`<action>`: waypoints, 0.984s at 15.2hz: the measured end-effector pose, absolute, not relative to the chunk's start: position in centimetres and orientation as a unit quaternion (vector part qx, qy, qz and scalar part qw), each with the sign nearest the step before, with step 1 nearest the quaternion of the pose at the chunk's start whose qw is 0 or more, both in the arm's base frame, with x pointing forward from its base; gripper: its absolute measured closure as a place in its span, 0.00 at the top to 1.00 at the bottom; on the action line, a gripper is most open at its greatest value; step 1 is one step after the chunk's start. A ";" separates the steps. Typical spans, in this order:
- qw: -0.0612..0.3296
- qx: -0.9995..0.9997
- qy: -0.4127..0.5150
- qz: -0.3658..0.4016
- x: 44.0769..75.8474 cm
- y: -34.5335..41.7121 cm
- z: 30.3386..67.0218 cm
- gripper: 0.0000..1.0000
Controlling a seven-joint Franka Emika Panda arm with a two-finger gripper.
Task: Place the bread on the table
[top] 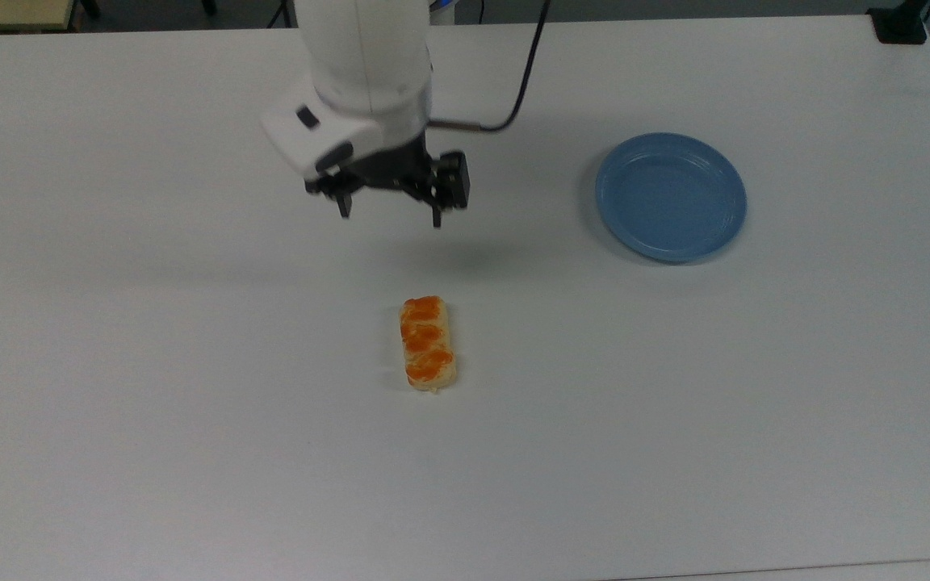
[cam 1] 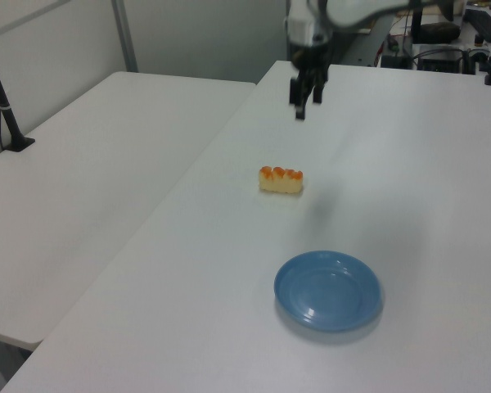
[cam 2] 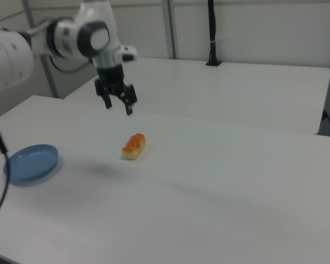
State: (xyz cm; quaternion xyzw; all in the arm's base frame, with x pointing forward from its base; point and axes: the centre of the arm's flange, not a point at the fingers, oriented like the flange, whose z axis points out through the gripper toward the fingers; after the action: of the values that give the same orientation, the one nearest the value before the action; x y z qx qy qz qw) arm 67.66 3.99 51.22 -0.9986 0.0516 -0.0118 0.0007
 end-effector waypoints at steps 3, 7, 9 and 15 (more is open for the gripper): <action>0.009 -0.998 0.068 -0.007 63.1 2.3 58.9 1.00; 0.006 -0.997 0.083 -0.005 57.8 1.0 64.7 1.00; 0.003 -0.996 0.086 -0.005 55.9 0.7 65.3 1.00; 0.003 -0.998 0.046 -0.035 55.8 -0.3 63.9 1.00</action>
State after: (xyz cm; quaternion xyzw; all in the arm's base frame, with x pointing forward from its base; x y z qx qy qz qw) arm 55.78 -0.33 63.86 -0.9983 0.0460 -0.0347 0.0034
